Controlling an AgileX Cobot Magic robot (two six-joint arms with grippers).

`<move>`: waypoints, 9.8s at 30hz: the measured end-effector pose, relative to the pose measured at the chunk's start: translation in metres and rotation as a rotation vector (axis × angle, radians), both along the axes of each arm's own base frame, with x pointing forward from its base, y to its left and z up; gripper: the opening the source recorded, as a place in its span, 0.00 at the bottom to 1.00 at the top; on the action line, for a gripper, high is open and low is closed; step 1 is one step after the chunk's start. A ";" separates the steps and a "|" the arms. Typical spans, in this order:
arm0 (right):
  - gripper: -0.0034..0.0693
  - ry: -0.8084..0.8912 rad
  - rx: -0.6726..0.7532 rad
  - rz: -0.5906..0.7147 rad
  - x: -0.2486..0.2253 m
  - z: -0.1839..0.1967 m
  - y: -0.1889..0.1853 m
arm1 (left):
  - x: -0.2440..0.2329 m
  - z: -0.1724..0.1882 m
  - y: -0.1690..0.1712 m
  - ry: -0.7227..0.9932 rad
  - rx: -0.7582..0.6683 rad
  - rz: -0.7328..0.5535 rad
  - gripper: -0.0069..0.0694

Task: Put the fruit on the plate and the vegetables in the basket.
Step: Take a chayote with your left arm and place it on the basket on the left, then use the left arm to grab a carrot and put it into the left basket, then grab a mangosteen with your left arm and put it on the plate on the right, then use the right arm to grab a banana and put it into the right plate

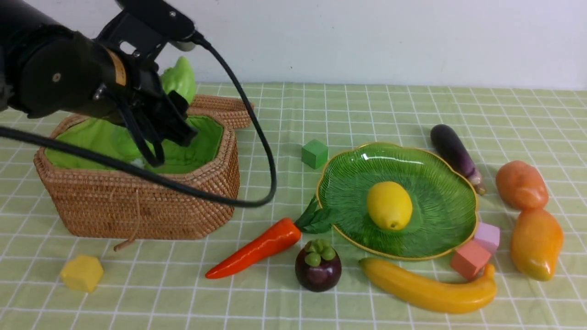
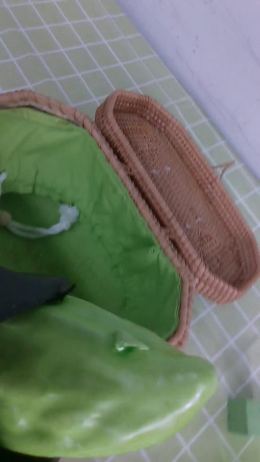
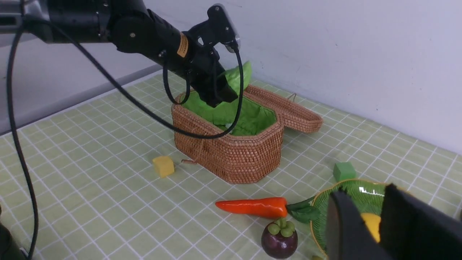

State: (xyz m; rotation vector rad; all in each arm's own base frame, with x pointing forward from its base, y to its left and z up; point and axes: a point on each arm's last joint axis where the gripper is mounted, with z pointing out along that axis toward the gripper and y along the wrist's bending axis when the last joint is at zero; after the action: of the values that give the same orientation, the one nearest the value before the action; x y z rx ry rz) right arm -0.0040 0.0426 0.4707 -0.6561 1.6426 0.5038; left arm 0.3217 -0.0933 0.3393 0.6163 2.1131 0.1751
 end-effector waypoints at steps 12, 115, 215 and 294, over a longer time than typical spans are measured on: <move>0.28 0.048 -0.029 0.016 0.004 -0.004 0.002 | 0.029 -0.024 0.033 0.014 -0.009 0.109 0.83; 0.34 0.192 -0.132 -0.044 0.004 -0.019 -0.005 | -0.054 -0.021 -0.099 0.205 0.086 -0.343 0.45; 0.37 0.236 -0.092 -0.119 0.001 -0.021 -0.010 | -0.038 -0.154 -0.193 0.354 0.104 -0.418 0.75; 0.37 0.655 -0.142 -0.048 0.140 -0.051 0.030 | -0.249 0.102 0.027 -0.191 -0.756 -0.340 0.07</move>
State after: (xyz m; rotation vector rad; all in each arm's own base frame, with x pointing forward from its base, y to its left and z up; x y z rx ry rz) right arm 0.1358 0.0729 0.4198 -0.5848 2.3217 0.6096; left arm 0.0727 -0.0659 0.4414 0.4569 1.6782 -0.6985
